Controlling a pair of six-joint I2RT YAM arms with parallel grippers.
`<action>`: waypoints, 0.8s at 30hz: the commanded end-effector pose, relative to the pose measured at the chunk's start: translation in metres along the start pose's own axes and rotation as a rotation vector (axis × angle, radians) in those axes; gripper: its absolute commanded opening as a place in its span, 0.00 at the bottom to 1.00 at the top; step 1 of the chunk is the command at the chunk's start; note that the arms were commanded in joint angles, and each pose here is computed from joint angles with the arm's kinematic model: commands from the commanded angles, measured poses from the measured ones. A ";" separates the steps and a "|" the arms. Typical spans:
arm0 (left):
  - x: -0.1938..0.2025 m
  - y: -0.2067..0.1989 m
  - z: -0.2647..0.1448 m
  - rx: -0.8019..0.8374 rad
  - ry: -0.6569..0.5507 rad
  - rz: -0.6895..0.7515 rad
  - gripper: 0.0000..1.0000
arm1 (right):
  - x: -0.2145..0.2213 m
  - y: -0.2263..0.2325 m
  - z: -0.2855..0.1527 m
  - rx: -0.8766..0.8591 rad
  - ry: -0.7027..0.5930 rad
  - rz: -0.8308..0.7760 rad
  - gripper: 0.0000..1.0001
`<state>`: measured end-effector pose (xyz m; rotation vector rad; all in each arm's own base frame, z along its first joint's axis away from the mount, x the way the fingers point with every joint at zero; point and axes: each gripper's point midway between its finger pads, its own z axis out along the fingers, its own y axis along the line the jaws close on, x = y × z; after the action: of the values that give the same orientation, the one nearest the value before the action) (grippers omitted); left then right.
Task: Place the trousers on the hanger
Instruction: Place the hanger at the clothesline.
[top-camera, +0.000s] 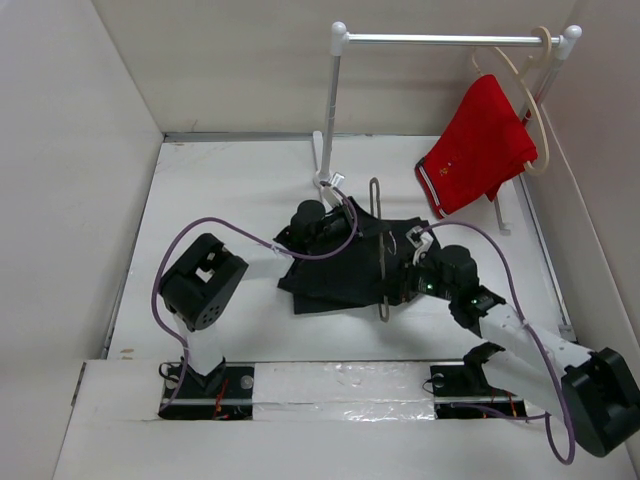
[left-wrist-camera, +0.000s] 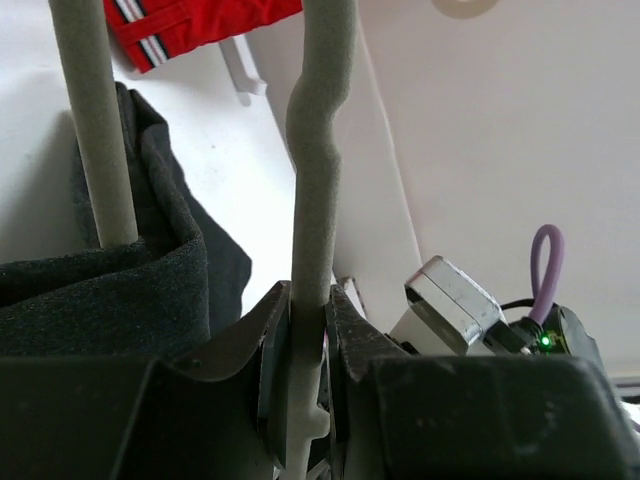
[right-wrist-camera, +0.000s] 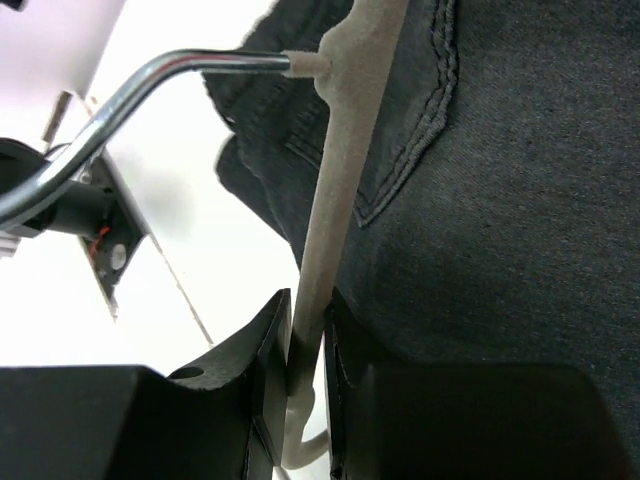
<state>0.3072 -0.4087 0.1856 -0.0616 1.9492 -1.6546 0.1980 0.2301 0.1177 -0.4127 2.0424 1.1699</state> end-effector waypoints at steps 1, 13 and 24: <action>-0.038 -0.040 -0.005 0.095 -0.089 0.014 0.02 | -0.043 0.047 -0.012 -0.184 -0.147 -0.167 0.00; -0.065 -0.068 -0.011 0.130 -0.097 0.173 0.49 | -0.090 0.094 -0.041 -0.306 -0.320 -0.171 0.00; -0.091 -0.094 -0.024 0.083 -0.159 0.374 0.76 | -0.128 0.115 -0.062 -0.366 -0.445 -0.122 0.00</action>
<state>0.3372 -0.3835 0.2837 0.1351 1.7196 -1.5297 0.1907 0.2307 0.2007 -0.2776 1.8089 1.3963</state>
